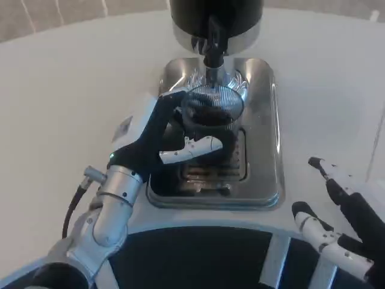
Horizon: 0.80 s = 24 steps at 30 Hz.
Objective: Grasp the cup under the faucet to collect the drink, then remove the cup.
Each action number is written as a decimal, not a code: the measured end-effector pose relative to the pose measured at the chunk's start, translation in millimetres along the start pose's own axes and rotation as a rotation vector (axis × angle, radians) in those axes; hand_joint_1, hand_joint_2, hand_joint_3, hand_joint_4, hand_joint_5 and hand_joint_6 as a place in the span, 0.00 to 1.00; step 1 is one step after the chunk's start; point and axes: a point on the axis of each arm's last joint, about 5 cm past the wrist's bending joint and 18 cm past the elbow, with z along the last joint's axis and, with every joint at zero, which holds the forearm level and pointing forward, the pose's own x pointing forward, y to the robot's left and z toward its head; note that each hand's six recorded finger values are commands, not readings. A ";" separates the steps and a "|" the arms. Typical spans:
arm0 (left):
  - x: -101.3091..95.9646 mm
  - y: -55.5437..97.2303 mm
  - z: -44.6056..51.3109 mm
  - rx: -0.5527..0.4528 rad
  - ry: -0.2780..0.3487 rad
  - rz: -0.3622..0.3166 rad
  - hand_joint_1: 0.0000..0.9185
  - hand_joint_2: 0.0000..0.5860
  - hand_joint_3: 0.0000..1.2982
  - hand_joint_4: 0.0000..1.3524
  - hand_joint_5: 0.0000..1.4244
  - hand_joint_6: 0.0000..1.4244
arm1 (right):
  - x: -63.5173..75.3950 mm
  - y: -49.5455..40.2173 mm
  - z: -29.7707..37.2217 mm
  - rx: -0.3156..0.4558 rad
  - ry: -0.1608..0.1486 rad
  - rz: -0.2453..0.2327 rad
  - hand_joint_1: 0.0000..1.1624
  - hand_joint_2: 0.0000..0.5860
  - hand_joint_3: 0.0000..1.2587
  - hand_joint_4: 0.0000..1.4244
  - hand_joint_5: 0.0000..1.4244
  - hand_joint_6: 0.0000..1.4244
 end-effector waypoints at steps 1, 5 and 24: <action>-0.8 1.0 -0.7 0.002 -0.002 0.001 0.55 0.19 0.80 0.90 0.95 0.46 | 0.1 -0.1 0.0 0.000 -0.002 0.000 0.25 0.76 0.02 0.00 0.00 0.02; -8.5 6.4 -5.8 0.006 -0.009 0.003 0.55 0.18 0.81 0.90 0.95 0.44 | 0.2 -0.6 -0.1 0.000 -0.004 -0.002 0.25 0.75 0.02 0.00 0.00 0.02; -45.2 36.0 -25.4 -0.020 0.000 0.005 0.55 0.18 0.79 0.90 0.95 0.44 | 1.1 -1.4 3.0 -0.009 -0.031 -0.038 0.24 0.76 0.02 0.00 0.00 0.02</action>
